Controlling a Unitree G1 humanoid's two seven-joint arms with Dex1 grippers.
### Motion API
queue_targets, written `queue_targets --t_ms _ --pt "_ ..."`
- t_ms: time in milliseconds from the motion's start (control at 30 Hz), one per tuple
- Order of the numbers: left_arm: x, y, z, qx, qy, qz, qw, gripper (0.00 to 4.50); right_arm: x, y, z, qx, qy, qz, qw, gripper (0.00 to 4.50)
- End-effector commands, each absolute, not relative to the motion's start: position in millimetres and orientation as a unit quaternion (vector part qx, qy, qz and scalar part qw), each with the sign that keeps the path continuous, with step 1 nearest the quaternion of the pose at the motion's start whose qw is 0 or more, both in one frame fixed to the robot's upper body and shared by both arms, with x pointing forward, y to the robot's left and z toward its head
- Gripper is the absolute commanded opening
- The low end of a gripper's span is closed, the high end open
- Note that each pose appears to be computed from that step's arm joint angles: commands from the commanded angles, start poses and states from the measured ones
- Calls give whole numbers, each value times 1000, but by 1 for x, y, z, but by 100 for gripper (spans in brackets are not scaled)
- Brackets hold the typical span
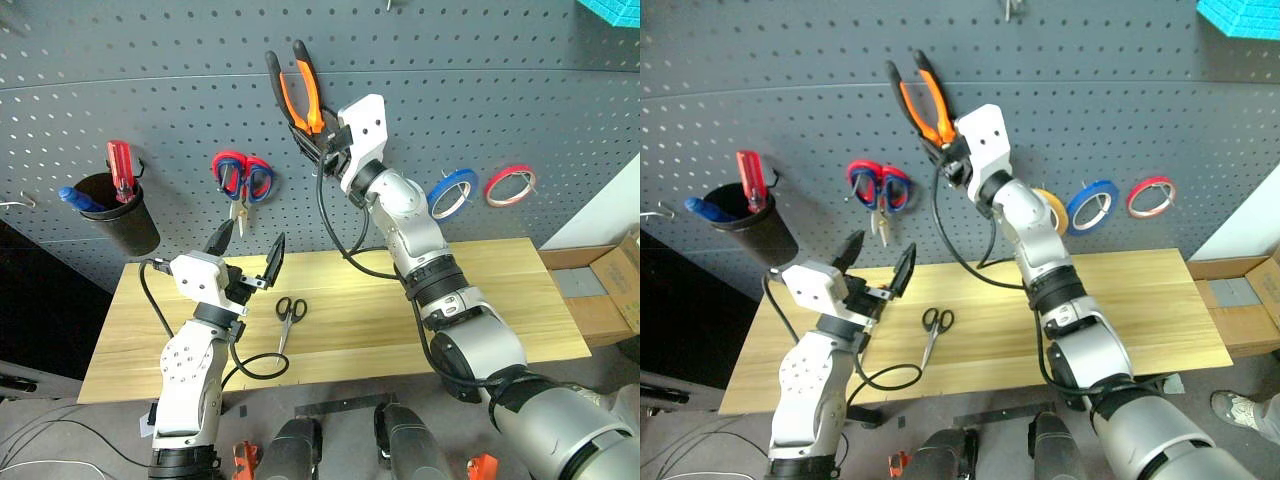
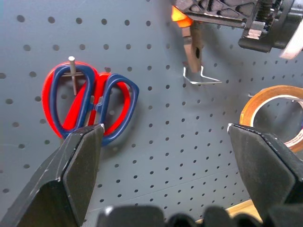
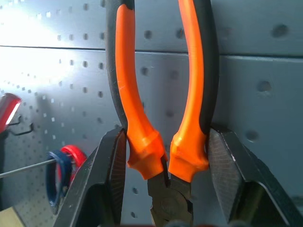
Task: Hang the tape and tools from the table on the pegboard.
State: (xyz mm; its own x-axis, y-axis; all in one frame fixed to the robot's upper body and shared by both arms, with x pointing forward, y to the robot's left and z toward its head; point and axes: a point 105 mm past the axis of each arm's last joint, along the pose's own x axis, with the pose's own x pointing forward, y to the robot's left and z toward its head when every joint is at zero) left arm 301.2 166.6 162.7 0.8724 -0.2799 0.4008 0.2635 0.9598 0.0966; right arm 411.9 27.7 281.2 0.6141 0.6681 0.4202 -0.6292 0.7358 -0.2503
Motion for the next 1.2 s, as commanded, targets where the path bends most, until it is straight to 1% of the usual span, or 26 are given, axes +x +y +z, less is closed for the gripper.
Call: queue_targets --t_ms 33,267,333,367,533,767,900,1000,1133,1200 --pt "295 166 178 33 -236 -141 961 450 405 31 301 -34 -290 360 886 193" --pt "294 169 179 40 -240 -135 961 450 408 38 279 -28 -257 354 899 193" --pt "294 170 179 42 -240 -134 961 450 410 36 277 -17 -253 348 902 265" --pt "294 170 179 42 -240 -133 961 450 410 35 277 -15 -252 347 903 280" --pt "295 170 178 44 -238 -132 961 450 413 30 275 -8 -247 340 908 445" --pt "299 168 169 55 -217 -139 965 450 416 16 276 -10 -248 315 916 449" --pt "304 170 154 62 -177 -141 972 450 411 1 281 -24 -253 307 917 449" --pt "306 177 137 69 -130 -135 980 450 393 -13 280 -61 -243 343 905 449" --pt "304 185 103 64 -30 -136 988 450 361 -40 252 -181 -163 425 872 449" --pt "301 185 92 62 4 -143 988 450 349 -55 239 -218 -115 445 861 449"
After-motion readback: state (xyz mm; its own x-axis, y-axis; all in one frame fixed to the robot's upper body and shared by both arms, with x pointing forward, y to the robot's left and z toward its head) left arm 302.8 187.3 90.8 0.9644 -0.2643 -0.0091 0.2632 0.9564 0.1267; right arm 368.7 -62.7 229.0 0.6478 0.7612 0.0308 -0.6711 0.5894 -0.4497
